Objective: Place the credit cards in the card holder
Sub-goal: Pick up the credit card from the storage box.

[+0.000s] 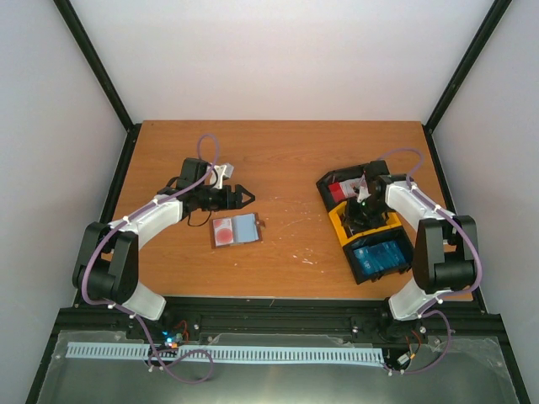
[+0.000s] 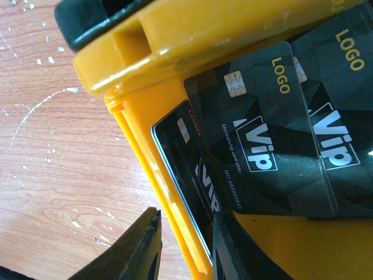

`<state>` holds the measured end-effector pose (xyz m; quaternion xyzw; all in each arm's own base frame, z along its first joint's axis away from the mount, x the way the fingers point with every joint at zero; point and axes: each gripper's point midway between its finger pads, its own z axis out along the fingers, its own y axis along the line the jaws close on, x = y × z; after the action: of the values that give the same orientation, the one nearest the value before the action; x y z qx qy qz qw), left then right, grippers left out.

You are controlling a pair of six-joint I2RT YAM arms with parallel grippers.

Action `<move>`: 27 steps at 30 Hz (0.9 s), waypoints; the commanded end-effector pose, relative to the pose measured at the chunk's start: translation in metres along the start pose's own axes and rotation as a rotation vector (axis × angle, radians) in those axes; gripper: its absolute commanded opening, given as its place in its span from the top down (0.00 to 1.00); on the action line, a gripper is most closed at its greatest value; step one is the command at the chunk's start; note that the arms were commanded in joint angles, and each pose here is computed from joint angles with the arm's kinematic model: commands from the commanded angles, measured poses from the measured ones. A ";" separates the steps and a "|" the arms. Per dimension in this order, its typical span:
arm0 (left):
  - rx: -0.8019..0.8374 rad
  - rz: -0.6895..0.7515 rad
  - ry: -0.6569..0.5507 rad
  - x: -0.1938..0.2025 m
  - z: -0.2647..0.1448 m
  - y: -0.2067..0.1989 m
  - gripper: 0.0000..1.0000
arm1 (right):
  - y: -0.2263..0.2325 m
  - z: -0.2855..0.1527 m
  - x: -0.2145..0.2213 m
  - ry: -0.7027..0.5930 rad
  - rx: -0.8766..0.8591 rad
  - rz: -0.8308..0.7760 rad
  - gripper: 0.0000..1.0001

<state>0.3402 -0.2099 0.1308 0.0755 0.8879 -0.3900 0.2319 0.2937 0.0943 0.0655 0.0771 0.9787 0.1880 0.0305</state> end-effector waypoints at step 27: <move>0.039 0.044 -0.029 -0.007 -0.010 -0.020 0.12 | 0.005 -0.037 -0.034 -0.172 0.117 -0.114 0.97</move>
<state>0.3388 -0.2095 0.1366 0.0778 0.8853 -0.3915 0.2386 0.3183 0.0853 0.0710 0.0337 0.9870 0.1366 0.0774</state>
